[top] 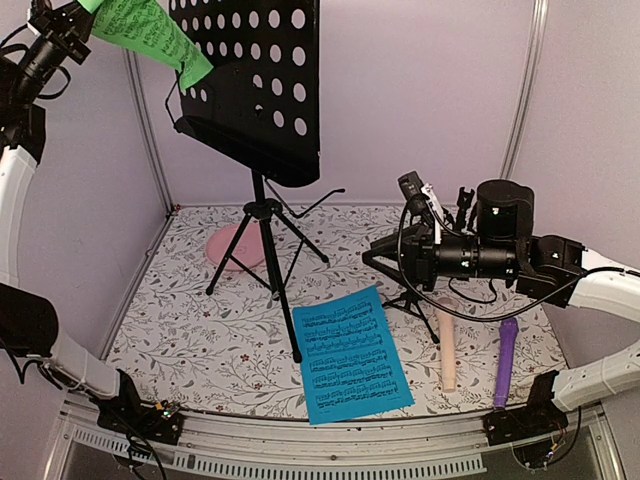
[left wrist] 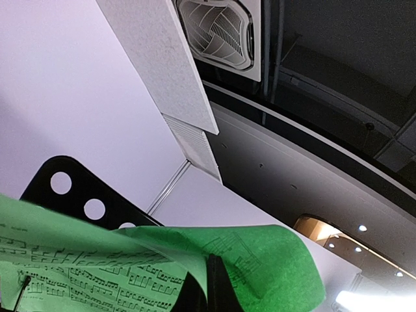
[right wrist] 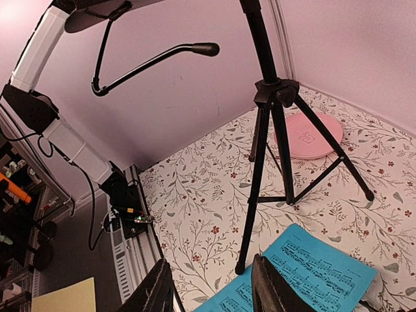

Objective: Pack up the instrument practice props

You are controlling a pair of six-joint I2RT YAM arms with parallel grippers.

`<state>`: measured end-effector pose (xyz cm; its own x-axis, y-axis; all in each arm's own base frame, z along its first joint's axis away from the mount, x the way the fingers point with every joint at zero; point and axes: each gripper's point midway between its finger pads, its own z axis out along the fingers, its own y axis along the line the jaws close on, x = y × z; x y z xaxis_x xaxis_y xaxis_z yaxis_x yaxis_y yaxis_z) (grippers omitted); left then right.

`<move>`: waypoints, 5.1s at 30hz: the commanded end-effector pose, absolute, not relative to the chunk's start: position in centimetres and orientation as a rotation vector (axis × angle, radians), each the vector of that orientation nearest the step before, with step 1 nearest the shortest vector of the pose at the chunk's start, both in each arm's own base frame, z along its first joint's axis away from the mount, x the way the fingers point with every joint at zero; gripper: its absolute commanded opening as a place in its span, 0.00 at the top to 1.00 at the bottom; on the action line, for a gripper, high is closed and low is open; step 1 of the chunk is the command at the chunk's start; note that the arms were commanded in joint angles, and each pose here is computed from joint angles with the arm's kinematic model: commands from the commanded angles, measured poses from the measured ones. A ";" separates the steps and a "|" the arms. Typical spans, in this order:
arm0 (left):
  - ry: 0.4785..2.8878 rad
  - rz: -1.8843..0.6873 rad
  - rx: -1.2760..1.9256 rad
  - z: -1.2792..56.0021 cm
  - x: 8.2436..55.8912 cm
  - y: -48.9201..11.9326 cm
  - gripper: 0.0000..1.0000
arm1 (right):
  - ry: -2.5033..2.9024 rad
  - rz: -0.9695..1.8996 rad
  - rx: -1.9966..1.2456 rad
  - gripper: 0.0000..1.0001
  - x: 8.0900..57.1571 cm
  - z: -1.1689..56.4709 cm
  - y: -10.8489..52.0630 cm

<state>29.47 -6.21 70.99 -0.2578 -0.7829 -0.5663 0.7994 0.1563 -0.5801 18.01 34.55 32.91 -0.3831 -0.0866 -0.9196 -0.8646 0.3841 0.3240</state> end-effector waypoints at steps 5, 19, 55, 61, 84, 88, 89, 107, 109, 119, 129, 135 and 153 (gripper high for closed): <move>1.009 -1.497 0.067 73.0 28.7 -6.5 1.00 | 1.727 1.119 -0.824 0.58 18.3 33.8 35.2; 0.870 -1.546 0.127 77.7 26.3 -6.2 1.00 | 1.727 1.161 -0.848 0.59 18.5 31.7 36.7; 1.096 -1.465 0.267 69.0 17.8 -11.8 1.00 | 1.692 1.059 -0.965 0.59 19.5 31.8 38.3; 1.102 -1.513 0.325 68.4 17.2 -13.7 1.00 | 1.691 1.010 -0.955 0.59 20.0 32.0 37.9; 1.477 -1.775 0.720 54.4 14.7 -26.3 1.00 | 1.741 0.869 -0.822 0.59 20.9 32.1 34.1; 1.594 -1.788 0.735 49.9 14.6 -27.8 1.00 | 1.754 0.774 -0.766 0.59 22.2 32.2 33.2; 1.613 -1.792 0.740 49.0 14.5 -28.0 1.00 | 1.753 0.738 -0.743 0.59 22.8 32.3 32.7; 2.087 -1.709 0.804 32.5 15.0 -31.2 1.00 | 1.654 0.216 -0.305 0.53 26.7 37.1 21.2; 2.136 -1.692 0.818 30.9 15.1 -31.5 1.00 | 1.640 0.187 -0.251 0.52 26.6 37.7 19.7; 2.297 -1.567 0.964 26.3 14.7 -34.1 1.00 | 1.562 0.115 -0.182 0.50 25.3 40.8 15.8; 2.087 -1.747 1.253 29.2 11.3 -36.6 1.00 | 1.582 0.184 -0.181 0.50 25.2 40.4 16.7; 2.072 -1.788 1.252 27.0 12.0 -37.2 1.00 | 1.611 0.240 -0.190 0.50 25.4 39.4 17.9; 1.757 -2.051 1.419 32.4 11.0 -43.3 1.00 | 1.651 0.260 -0.217 0.50 25.7 38.1 19.0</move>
